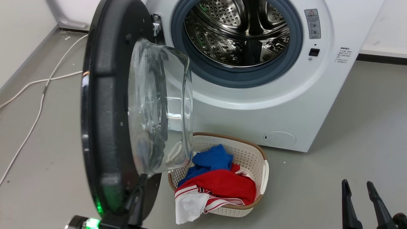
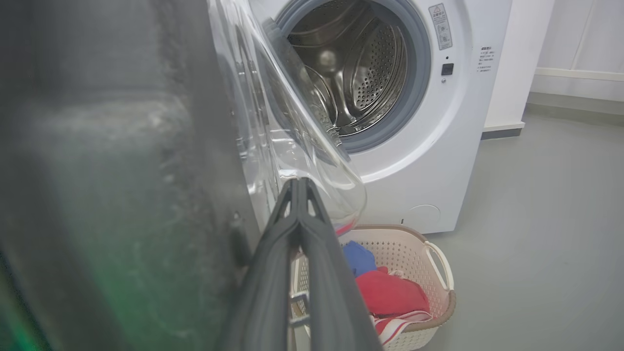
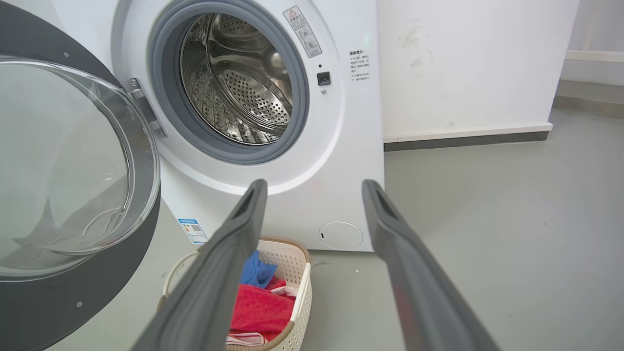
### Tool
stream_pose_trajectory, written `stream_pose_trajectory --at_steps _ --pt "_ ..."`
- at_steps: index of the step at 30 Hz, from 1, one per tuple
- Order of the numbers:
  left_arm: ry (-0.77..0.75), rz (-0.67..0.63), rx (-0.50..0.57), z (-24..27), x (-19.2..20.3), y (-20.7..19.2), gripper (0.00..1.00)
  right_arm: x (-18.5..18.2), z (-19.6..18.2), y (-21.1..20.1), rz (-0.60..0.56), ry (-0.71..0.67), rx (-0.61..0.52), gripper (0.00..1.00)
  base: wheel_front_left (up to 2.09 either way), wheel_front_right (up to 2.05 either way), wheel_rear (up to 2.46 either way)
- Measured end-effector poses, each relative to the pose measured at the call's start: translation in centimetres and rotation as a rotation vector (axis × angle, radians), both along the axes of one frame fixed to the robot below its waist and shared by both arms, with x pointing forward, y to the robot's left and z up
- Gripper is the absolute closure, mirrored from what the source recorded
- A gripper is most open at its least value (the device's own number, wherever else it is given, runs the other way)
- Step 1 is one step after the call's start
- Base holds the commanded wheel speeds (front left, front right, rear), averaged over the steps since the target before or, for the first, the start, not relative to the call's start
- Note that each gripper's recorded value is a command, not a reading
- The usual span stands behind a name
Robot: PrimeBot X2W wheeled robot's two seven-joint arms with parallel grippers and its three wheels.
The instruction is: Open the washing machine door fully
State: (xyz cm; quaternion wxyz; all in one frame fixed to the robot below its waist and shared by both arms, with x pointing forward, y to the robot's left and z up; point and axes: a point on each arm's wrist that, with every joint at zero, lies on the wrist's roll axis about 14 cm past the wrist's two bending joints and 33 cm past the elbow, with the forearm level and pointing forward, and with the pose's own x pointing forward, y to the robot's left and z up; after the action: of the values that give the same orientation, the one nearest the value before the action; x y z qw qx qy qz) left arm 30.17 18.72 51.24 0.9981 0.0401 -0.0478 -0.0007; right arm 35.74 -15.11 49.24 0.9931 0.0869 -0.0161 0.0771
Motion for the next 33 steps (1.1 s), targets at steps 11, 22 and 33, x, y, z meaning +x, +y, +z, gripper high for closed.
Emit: stream_pose_trajectory --at_steps 11,22,33 --pt "-0.003 0.189 0.047 0.4 -0.7 6.7 1.00 0.3 -0.4 0.8 0.025 0.013 0.001 0.00 0.00 0.00 0.00" --pt "0.008 0.333 0.056 0.4 -0.1 11.8 1.00 1.0 -1.0 0.8 0.023 0.028 -0.007 0.00 0.00 0.00 0.00" --pt "0.000 0.486 0.068 1.1 0.5 16.9 1.00 2.0 -1.6 0.6 0.014 0.038 -0.017 0.00 0.00 0.00 0.00"
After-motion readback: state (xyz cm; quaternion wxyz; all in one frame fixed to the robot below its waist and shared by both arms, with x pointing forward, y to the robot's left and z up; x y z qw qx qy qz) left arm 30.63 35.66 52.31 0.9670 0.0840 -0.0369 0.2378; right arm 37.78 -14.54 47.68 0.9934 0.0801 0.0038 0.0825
